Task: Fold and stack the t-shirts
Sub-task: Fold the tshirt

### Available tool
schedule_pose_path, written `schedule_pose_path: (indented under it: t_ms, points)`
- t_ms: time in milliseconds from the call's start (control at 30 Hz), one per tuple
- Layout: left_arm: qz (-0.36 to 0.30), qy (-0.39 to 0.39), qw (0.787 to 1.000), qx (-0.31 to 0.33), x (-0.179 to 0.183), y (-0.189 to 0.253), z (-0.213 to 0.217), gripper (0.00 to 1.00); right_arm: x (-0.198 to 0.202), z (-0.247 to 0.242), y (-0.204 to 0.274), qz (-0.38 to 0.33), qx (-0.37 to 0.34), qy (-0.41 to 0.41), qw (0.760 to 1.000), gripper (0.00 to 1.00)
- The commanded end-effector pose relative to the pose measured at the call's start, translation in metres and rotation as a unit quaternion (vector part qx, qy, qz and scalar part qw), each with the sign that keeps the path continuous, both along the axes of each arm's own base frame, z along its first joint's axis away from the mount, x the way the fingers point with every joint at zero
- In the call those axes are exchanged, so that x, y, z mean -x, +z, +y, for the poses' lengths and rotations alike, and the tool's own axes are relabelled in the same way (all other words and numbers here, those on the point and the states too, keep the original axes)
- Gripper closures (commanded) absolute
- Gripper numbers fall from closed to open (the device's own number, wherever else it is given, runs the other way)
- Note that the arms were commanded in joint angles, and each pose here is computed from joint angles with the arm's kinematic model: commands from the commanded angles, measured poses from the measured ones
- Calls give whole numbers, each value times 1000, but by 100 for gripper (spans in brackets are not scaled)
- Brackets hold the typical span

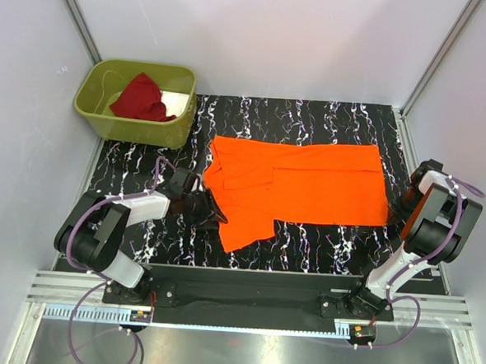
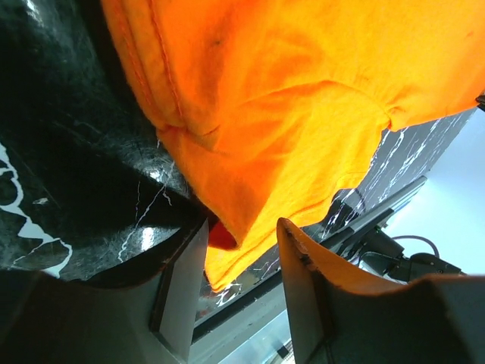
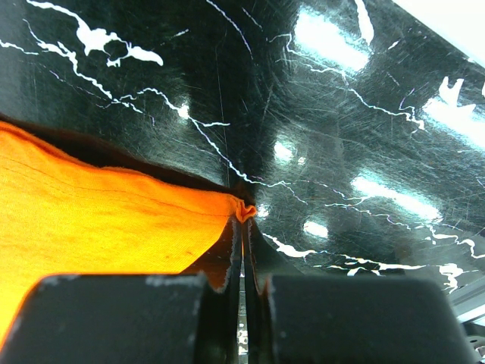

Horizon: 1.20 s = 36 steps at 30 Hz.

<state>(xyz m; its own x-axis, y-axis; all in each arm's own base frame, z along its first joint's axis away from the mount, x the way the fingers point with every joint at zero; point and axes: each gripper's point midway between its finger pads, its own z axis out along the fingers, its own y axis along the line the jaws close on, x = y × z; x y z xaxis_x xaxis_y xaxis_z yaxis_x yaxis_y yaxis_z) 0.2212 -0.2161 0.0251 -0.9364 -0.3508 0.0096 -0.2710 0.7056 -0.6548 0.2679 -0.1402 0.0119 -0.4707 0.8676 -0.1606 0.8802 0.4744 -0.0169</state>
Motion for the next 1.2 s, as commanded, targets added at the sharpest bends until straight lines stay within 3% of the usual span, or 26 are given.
schedule_pose_path:
  t_ms: [0,233,267,367,833,1167]
  points:
    - [-11,4,1000,-15,0,-5,5,54,1,10,-10,3,-18,9,1000,100]
    - [-34,-6,999,-22,-9,3,4,84,0,10,-10,5,-17,10,1000,100]
    - [-40,-9,999,-21,-10,5,4,93,1,9,-10,6,-16,11,1000,100]
    - [-56,-12,998,-14,-10,14,3,100,-1,9,-8,4,-14,12,1000,100]
    - [-54,-36,998,4,2,37,0,100,-1,8,1,2,-3,18,1000,100]
    - [-104,-74,992,-20,-35,63,-8,100,-15,3,25,-17,16,26,999,100]
